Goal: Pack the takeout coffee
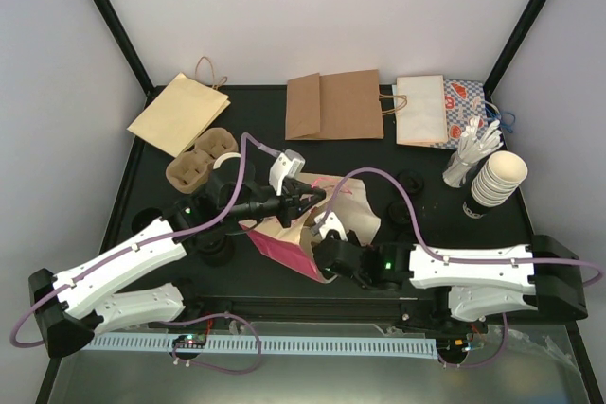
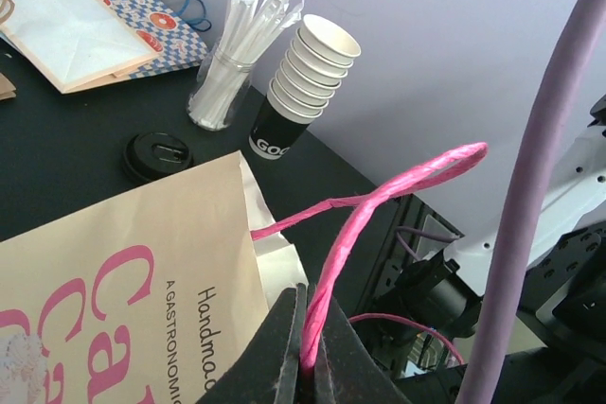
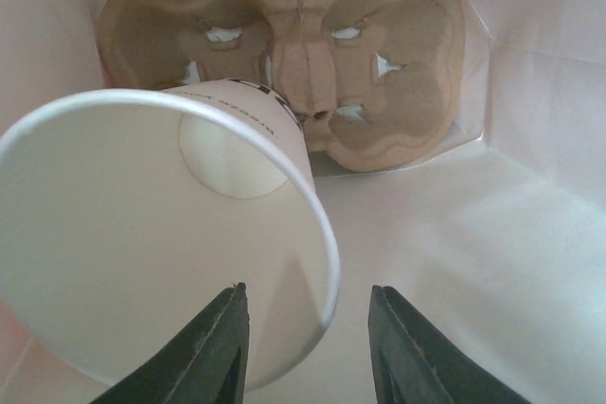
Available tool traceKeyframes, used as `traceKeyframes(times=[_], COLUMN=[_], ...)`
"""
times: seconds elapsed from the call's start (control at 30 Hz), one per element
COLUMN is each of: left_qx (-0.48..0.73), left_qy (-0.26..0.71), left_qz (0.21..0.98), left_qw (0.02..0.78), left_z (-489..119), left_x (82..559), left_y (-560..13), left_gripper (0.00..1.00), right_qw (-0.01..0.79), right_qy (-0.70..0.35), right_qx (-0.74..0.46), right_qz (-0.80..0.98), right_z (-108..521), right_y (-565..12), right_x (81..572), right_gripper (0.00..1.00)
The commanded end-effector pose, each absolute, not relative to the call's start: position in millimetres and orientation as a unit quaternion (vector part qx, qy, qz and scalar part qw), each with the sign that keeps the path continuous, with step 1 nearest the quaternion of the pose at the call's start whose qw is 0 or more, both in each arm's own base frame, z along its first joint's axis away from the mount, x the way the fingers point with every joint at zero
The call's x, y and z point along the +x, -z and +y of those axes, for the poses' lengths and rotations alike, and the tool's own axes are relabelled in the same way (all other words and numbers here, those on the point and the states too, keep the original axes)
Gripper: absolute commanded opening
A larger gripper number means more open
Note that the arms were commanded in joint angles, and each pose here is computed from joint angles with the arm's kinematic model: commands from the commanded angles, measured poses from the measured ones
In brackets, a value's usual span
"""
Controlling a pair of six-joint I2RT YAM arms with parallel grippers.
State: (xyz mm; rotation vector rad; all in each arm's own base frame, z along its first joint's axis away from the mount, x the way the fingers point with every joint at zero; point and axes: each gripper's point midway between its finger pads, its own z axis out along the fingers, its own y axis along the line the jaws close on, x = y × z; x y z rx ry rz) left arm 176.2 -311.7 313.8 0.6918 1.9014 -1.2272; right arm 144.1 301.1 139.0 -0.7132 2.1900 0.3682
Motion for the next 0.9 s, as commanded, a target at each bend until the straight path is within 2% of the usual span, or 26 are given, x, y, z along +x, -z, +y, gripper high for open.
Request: traceKeyframes(times=[0.0, 0.23, 0.4, 0.87], left_qx=[0.278, 0.317, 0.334, 0.383], left_qy=[0.493, 0.502, 0.497, 0.481], left_qz=[0.716, 0.692, 0.688, 0.663], left_qw=[0.408, 0.41, 0.41, 0.427], left_z=[-310.1, -315.1, -318.5, -348.6], left_x=[176.7, 167.9, 167.0, 187.1], left_y=[-336.5, -342.3, -341.2, -355.1], left_gripper=[0.02, 0.01, 0.02, 0.02], right_qw=[0.394, 0.404, 0.372, 0.368], right_qy=[-0.151, -0.114, -0.073, -0.073], right_qx=[-0.279, -0.278, -0.29, -0.369], right_qz=[0.863, 0.864, 0.879, 0.85], right_z=[286.2, 247.7, 235.1, 257.3], right_y=[-142.1, -143.7, -135.7, -150.7], right_x=[139.1, 141.0, 136.9, 109.4], right_gripper=[0.38, 0.41, 0.39, 0.38])
